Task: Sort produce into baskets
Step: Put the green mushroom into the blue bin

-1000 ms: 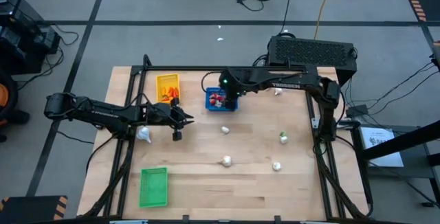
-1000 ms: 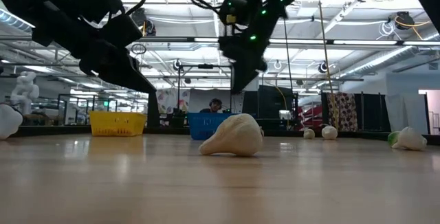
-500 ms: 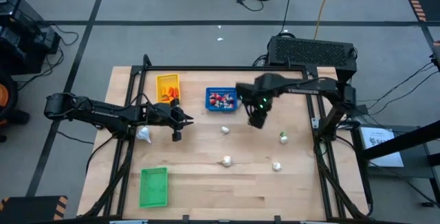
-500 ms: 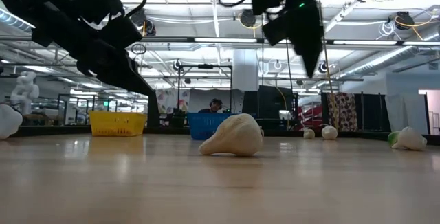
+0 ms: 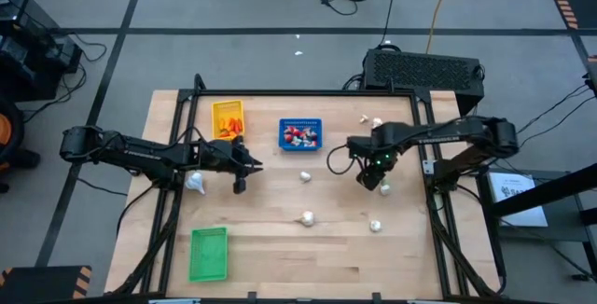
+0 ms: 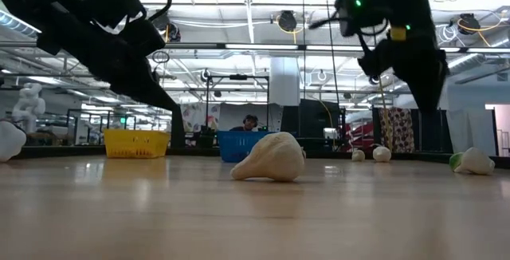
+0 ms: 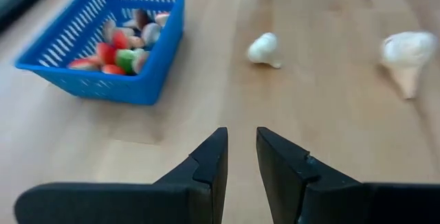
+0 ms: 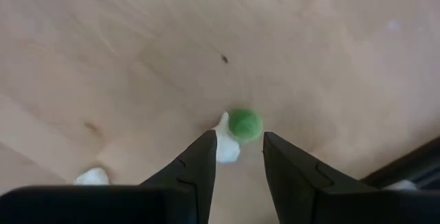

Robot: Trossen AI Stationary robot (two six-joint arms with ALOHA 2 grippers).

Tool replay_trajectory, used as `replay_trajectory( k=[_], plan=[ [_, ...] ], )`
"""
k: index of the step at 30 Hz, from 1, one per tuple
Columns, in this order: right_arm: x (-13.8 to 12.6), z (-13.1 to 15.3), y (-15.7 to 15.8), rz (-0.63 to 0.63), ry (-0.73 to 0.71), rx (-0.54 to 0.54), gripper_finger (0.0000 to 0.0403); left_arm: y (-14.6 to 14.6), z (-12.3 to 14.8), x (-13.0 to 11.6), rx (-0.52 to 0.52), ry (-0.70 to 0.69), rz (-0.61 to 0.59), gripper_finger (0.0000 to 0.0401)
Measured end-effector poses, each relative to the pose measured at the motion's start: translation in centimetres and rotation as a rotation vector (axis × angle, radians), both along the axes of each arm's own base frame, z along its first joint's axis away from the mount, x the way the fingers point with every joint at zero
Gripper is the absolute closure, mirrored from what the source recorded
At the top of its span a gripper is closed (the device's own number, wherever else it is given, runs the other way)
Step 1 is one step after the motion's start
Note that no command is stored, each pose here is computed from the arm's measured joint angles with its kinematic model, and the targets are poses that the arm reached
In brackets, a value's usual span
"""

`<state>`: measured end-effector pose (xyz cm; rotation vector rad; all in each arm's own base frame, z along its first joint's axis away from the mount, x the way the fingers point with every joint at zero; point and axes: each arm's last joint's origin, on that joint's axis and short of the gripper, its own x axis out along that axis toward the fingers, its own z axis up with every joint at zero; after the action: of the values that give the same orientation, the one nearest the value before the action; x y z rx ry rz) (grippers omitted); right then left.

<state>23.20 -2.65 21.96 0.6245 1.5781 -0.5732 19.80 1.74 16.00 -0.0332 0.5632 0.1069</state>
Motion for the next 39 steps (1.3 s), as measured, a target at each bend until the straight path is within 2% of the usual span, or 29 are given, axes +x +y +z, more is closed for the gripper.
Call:
replay_trajectory(
  k=[3,6,12,16,19,23,31,39],
  plan=[
    [-0.7,-1.2,0.1,-0.031,0.001,0.006,0.028,-0.2,0.1,0.1,-0.062,-0.003,-0.04,0.0315],
    [-1.0,-2.0,0.1,-0.061,0.006,-0.002,0.0254,-0.2,0.9,0.1,-0.097,0.022,-0.023,0.0315],
    [-1.7,-3.4,0.2,-0.117,0.044,-0.009,0.0179,-0.6,5.0,-1.6,-0.222,0.226,0.07,0.0315],
    [-2.5,-4.6,0.3,-0.19,0.083,-0.014,0.0135,-1.3,6.9,-2.6,-0.182,0.152,0.101,0.0315],
    [-3.1,-5.9,0.3,-0.244,0.087,-0.019,0.0118,-1.8,7.7,-3.4,-0.158,0.101,0.094,0.0315],
    [-3.4,-7.2,0.4,-0.269,0.056,-0.018,0.0115,-2.2,8.7,-4.4,-0.138,0.03,0.085,0.0315],
    [-3.2,-7.6,0.3,-0.357,0.02,-0.03,0.0131,-2.3,9.2,-4.8,-0.093,-0.025,0.121,0.0315],
    [-3.3,-7.6,0.4,-0.378,0.028,-0.032,0.0203,-2.3,9.6,-5.1,-0.077,-0.026,0.113,0.0315]
  ],
)
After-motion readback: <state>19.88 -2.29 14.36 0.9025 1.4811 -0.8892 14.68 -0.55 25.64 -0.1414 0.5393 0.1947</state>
